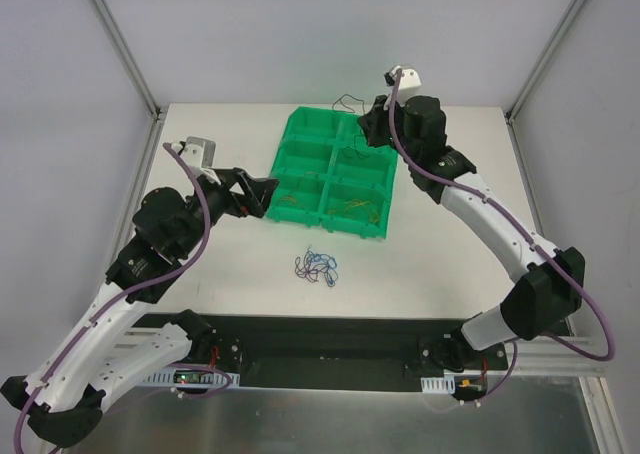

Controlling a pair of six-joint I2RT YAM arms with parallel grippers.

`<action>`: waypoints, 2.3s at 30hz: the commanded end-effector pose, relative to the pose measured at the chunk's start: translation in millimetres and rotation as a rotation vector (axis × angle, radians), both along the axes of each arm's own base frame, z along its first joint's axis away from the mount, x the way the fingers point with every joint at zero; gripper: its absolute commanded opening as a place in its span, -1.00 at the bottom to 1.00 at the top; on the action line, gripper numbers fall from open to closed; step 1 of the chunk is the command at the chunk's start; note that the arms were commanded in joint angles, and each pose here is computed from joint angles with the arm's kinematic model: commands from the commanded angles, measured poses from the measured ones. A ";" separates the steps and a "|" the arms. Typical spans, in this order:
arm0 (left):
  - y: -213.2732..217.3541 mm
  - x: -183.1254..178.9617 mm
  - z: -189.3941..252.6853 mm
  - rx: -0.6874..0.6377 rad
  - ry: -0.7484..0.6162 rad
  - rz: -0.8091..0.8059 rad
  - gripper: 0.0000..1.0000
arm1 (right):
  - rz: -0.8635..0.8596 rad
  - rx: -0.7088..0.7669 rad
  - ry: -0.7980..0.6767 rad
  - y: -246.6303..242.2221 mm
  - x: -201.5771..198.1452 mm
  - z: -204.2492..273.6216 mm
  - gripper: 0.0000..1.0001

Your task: Untangle the cables

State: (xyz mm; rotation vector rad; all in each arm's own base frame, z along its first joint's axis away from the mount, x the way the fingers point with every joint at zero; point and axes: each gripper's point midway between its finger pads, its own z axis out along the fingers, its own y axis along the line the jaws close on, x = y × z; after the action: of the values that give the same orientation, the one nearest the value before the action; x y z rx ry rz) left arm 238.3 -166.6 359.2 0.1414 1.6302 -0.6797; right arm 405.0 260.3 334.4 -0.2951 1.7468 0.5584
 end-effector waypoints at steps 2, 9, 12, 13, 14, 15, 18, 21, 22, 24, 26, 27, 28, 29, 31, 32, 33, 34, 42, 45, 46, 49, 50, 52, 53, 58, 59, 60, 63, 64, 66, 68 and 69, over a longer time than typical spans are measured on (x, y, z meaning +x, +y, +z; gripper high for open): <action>2.0 2.8 12.0 -0.012 -0.057 0.006 0.82 | -0.004 0.019 0.011 -15.6 30.0 -16.8 -0.99; -1.5 5.3 7.5 -0.002 -0.048 -0.004 0.83 | 0.051 -0.030 0.177 -18.7 43.8 -104.2 -0.99; -4.4 8.1 2.6 0.007 -0.034 -0.008 0.83 | 0.089 -0.106 0.261 -17.6 43.1 -138.5 -0.99; -5.2 8.7 1.4 0.008 -0.031 -0.010 0.83 | 0.088 -0.134 0.292 -19.1 42.3 -151.2 -0.99; -6.2 9.3 0.8 0.010 -0.029 -0.013 0.83 | 0.080 -0.169 0.324 -23.1 42.7 -163.0 -0.99; -7.4 9.4 -0.1 0.011 -0.026 -0.018 0.83 | 0.081 -0.211 0.359 -25.0 42.1 -174.8 -0.99; -9.7 10.9 -3.1 0.017 -0.017 -0.024 0.83 | 0.067 -0.322 0.441 -33.4 43.2 -198.9 -0.99; -12.4 13.6 -7.5 0.022 -0.003 -0.029 0.83 | 0.023 -0.414 0.473 -42.9 47.5 -209.3 -1.00; -13.0 13.6 -7.9 0.023 -0.001 -0.032 0.83 | 0.015 -0.428 0.478 -44.3 49.0 -211.7 -0.99; -16.3 14.7 -11.4 0.027 0.010 -0.042 0.83 | 0.031 -0.417 0.479 -40.0 49.9 -208.2 -0.95; -18.4 16.3 -15.7 0.033 0.023 -0.047 0.83 | 0.053 -0.401 0.478 -32.6 47.6 -203.1 -0.51; -19.4 17.2 -16.8 0.035 0.027 -0.049 0.83 | 0.061 -0.392 0.477 -29.4 45.2 -197.4 -0.27; -21.4 18.3 -20.2 0.041 0.036 -0.055 0.83 | 0.064 -0.385 0.480 -27.9 42.2 -191.2 -0.12; -23.4 19.4 -21.9 0.045 0.040 -0.061 0.83 | 0.067 -0.383 0.491 -26.8 36.3 -185.6 0.00; -34.8 20.2 -28.7 0.065 0.060 -0.115 0.85 | 0.045 -0.394 0.504 -30.6 21.5 -173.0 0.15; -40.5 20.1 -30.7 0.072 0.071 -0.143 0.83 | 0.026 -0.393 0.501 -33.5 13.5 -166.3 0.22; -46.8 19.3 -34.6 0.077 0.090 -0.175 0.81 | 0.006 -0.396 0.504 -38.5 3.4 -163.4 0.25; -52.6 18.8 -40.1 0.077 0.111 -0.202 0.79 | -0.002 -0.397 0.515 -42.1 -8.9 -164.4 0.25; -82.5 11.9 -62.8 0.020 0.261 -0.333 0.38 | 0.304 -0.104 0.459 26.9 -154.6 -188.8 0.39; -85.2 10.9 -66.6 0.008 0.287 -0.342 0.25 | 0.390 -0.016 0.422 57.5 -191.7 -196.7 0.40; -86.6 10.9 -68.5 0.008 0.295 -0.345 0.20 | 0.394 -0.008 0.431 62.2 -198.9 -205.9 0.41; -92.2 9.7 -75.3 0.003 0.326 -0.361 0.08 | 0.374 0.030 0.477 73.8 -209.6 -229.2 0.40; -95.0 8.1 -75.0 0.006 0.323 -0.369 0.04 | 0.381 0.040 0.489 79.0 -212.7 -235.0 0.38; -99.8 3.7 -82.9 0.014 0.348 -0.395 -0.12 | 0.390 0.036 0.492 85.9 -215.7 -244.0 0.33; -100.3 1.3 -89.8 0.008 0.373 -0.399 -0.18 | 0.383 0.019 0.496 87.0 -216.0 -249.6 0.30; -95.1 -17.5 -156.8 -0.016 0.572 -0.376 -0.18 | 0.357 -0.014 0.509 86.1 -213.2 -261.7 -0.24; -92.9 -22.3 -171.1 -0.012 0.602 -0.371 -0.12 | 0.348 -0.024 0.508 83.6 -213.2 -265.0 -0.42; -92.2 -25.5 -179.5 -0.013 0.615 -0.368 -0.06 | 0.341 -0.029 0.512 80.7 -213.4 -267.5 -0.57; -91.3 -36.2 -204.2 0.017 0.657 -0.366 0.10 | 0.340 -0.039 0.522 77.4 -215.9 -273.2 -0.89; -93.4 -39.5 -210.6 0.041 0.661 -0.376 0.11 | 0.343 -0.036 0.524 77.1 -217.6 -274.1 -0.95; -98.6 -42.6 -221.1 0.106 0.650 -0.398 0.11 | 0.347 -0.014 0.516 77.2 -218.5 -273.3 -0.99; -100.8 -43.0 -233.4 0.158 0.662 -0.403 0.08 | 0.345 -0.012 0.514 75.2 -218.9 -274.9 -0.99; -101.0 -43.5 -241.1 0.183 0.681 -0.400 0.04 | 0.344 -0.014 0.515 74.5 -219.7 -276.1 -0.99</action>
State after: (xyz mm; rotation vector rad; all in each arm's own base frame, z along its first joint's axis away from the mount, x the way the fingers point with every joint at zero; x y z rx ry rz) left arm 187.6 -259.1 123.7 0.3408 2.3686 -1.0007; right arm 181.0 329.3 47.3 -0.5302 2.2779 0.8950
